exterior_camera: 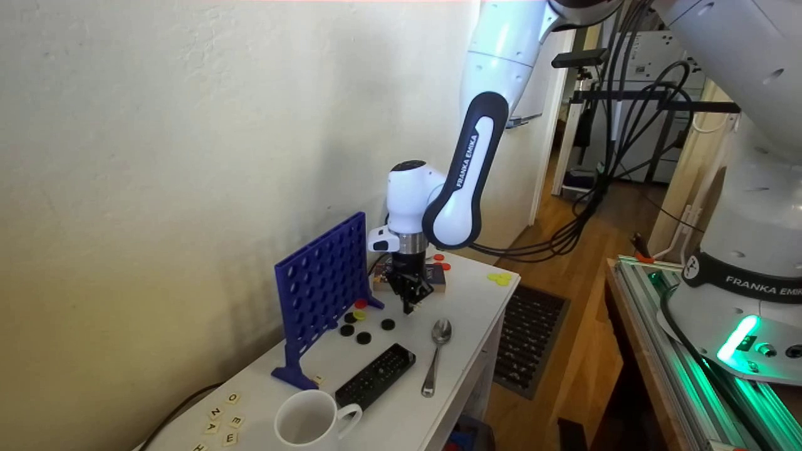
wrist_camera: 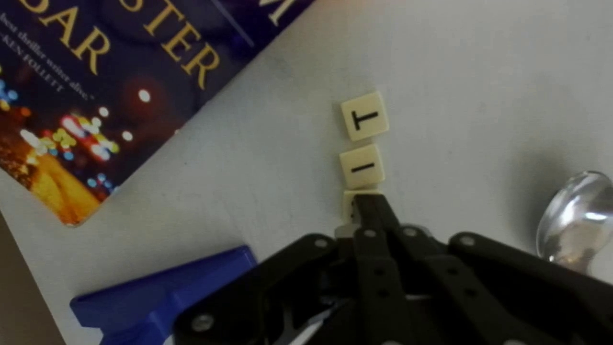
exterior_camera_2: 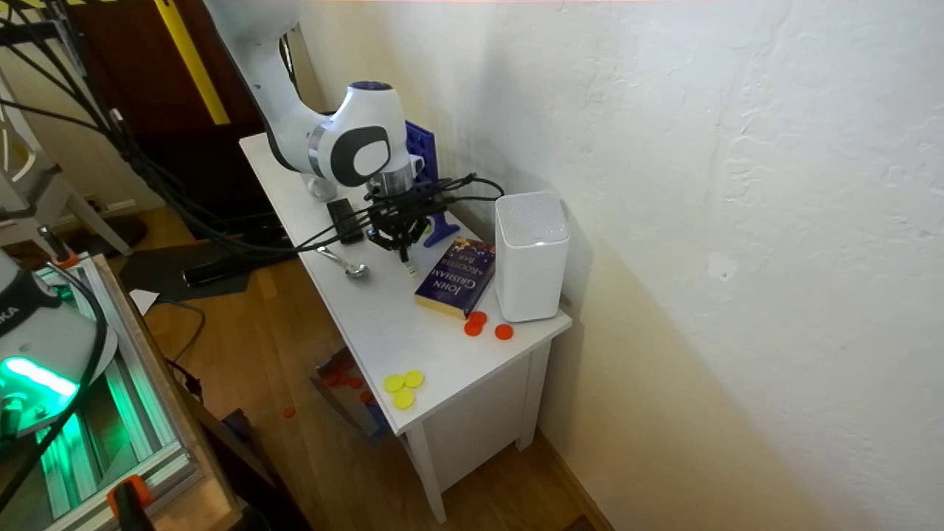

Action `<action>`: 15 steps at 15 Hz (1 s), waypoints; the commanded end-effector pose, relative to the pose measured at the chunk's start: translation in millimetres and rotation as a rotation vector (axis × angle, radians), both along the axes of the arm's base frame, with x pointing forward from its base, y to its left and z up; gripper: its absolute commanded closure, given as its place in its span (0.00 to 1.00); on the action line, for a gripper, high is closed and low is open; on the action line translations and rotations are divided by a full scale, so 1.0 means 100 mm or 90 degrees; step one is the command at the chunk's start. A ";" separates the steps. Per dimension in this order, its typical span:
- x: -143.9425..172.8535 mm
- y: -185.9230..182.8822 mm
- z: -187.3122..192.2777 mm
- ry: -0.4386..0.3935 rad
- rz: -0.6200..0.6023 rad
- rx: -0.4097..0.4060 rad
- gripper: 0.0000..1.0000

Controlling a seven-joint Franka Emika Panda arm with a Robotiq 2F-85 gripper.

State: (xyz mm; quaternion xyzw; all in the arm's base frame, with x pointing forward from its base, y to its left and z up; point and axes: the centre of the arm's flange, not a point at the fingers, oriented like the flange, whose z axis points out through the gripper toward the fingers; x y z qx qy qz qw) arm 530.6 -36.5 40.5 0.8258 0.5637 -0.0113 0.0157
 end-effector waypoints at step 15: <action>-0.07 -0.09 0.14 0.023 -0.004 0.058 1.00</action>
